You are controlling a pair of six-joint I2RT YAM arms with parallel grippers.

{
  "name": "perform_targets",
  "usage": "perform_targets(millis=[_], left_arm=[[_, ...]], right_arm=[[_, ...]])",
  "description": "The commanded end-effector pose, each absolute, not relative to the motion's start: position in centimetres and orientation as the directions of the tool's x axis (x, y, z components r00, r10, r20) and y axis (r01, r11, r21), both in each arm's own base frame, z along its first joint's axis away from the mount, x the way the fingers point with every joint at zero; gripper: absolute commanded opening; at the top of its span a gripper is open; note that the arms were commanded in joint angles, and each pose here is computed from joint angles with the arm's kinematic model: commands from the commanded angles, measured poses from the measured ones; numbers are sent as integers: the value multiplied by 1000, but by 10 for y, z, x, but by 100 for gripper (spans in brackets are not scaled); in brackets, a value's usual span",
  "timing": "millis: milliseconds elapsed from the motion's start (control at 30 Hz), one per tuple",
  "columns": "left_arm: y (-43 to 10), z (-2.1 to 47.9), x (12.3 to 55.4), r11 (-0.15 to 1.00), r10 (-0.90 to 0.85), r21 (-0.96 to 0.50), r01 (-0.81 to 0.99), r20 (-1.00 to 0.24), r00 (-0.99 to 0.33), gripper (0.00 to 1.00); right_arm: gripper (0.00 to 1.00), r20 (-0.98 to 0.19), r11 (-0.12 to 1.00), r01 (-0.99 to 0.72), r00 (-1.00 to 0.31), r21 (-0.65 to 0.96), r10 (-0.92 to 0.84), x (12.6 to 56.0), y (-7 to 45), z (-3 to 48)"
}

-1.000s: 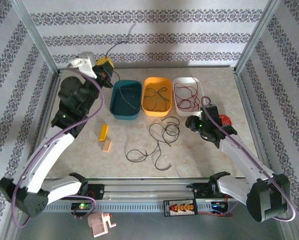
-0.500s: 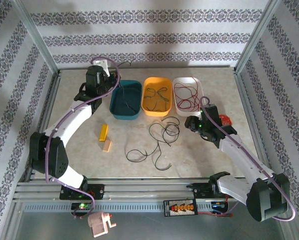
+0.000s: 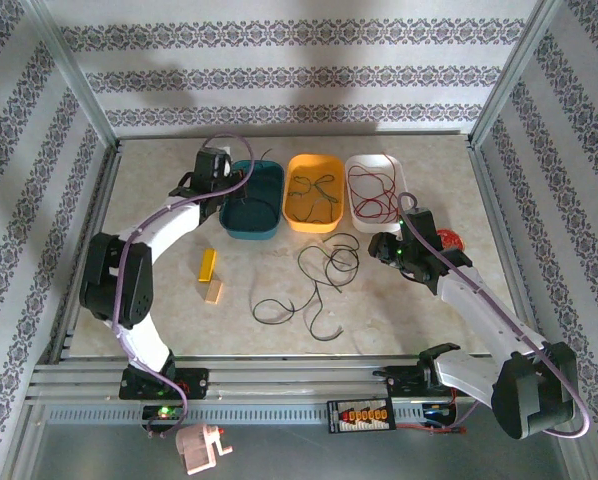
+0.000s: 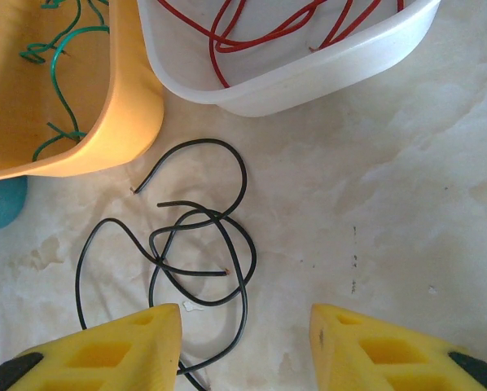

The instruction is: Untangle the cables

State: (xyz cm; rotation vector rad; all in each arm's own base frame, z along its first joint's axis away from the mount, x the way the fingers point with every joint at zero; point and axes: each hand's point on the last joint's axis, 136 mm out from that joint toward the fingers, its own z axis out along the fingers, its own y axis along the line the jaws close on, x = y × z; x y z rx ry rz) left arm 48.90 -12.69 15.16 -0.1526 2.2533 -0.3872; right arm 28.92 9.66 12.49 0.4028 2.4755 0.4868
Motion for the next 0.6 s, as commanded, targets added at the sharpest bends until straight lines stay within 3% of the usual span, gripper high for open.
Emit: perform_targets(millis=[0, 67, 300, 533, 567], left_arm=[[-124, 130, 487, 956, -207, -293, 3, -684, -699, 16], [-126, 128, 489, 954, -215, -300, 0, -684, -697, 29], [-129, 152, 493, 958, -199, -287, 21, -714, -671, 43], [-140, 159, 480, 959, -158, -277, 65, -707, -689, 42], [-141, 157, 476, 958, -151, -276, 71, -703, -695, 34]], right_arm=[[46, -497, 892, 149, -785, 427, 369, 289, 99, 135], [46, -498, 892, 149, -785, 428, 370, 289, 99, 136], [46, -493, 891, 151, -787, 429, 371, 288, 100, 134], [46, -491, 890, 160, -786, 426, 376, 287, 99, 132], [46, -492, 891, 163, -784, 424, 377, 287, 99, 132]])
